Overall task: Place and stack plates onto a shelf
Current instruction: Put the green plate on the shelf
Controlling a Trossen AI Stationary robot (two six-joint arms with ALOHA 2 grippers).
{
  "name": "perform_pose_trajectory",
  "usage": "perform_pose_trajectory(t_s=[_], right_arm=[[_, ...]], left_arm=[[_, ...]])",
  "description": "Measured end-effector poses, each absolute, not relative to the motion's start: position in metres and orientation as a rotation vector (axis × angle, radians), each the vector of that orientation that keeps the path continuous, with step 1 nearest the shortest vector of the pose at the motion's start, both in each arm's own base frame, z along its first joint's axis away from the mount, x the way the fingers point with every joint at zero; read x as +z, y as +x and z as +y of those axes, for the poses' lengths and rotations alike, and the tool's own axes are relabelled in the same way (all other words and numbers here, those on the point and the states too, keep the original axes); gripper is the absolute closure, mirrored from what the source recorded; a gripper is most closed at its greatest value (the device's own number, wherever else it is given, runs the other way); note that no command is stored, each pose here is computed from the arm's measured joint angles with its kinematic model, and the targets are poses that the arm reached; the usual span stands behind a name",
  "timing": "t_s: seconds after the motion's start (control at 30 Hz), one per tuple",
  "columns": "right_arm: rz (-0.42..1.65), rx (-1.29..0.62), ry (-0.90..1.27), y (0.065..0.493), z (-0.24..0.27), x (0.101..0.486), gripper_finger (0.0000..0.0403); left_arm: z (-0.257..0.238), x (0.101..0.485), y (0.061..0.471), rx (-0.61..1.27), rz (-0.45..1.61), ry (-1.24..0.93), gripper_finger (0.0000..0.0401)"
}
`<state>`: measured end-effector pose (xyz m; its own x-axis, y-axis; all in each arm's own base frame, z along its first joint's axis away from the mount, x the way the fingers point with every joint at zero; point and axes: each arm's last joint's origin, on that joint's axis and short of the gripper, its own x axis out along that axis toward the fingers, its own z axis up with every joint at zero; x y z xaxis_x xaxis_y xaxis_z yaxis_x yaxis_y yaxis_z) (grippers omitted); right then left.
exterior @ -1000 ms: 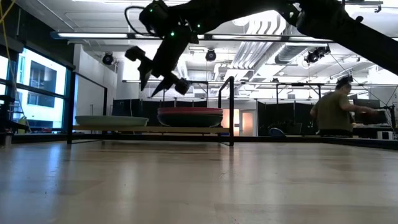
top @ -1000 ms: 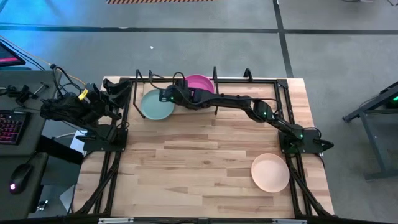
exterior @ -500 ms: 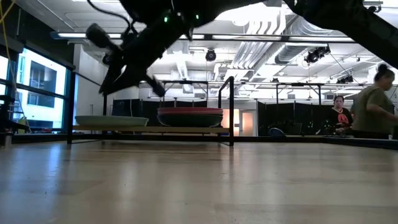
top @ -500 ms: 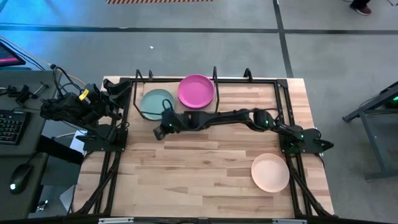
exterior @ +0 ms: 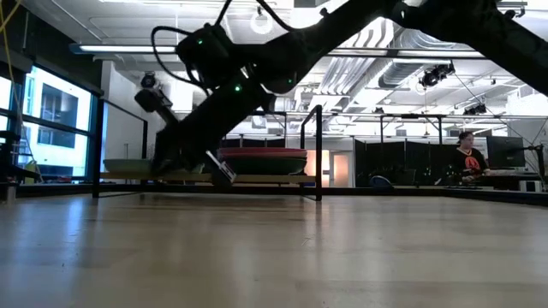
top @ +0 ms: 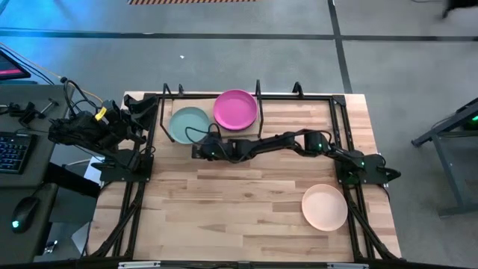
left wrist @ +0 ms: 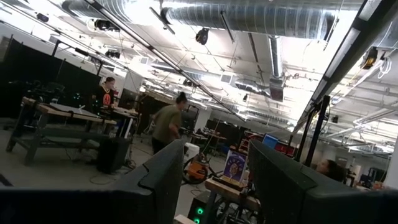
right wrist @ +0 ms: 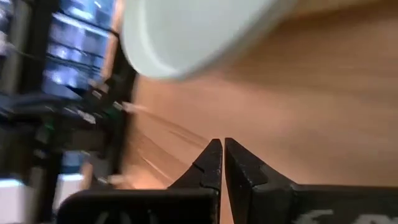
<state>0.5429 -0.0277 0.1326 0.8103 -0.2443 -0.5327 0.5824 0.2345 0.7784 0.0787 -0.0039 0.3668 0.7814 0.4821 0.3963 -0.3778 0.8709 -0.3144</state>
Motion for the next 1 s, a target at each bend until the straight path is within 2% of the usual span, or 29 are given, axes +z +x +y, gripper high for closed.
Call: perform_pose_trajectory(t_s=[0.2, 0.63, 0.9, 1.0], right_arm=[[0.24, -0.658, 1.253, 0.542, -0.04, 0.133, 0.0403], [0.182, -0.682, 1.256, 0.541, -0.064, 0.136, 0.0403], [0.198, -0.701, 1.195, 0.538, -0.076, 0.139, 0.0403], [0.225, -0.683, 1.113, 0.534, -0.077, 0.158, 0.0403]], left_arm=[[-0.004, 0.367, 0.079, 0.48, -0.484, -0.227, 0.0233], [-0.003, 0.367, 0.078, 0.496, -0.482, -0.232, 0.0233], [-0.002, 0.366, 0.078, 0.537, -0.463, -0.192, 0.0233], [-0.002, 0.366, 0.078, 0.548, -0.462, -0.196, 0.0233]])
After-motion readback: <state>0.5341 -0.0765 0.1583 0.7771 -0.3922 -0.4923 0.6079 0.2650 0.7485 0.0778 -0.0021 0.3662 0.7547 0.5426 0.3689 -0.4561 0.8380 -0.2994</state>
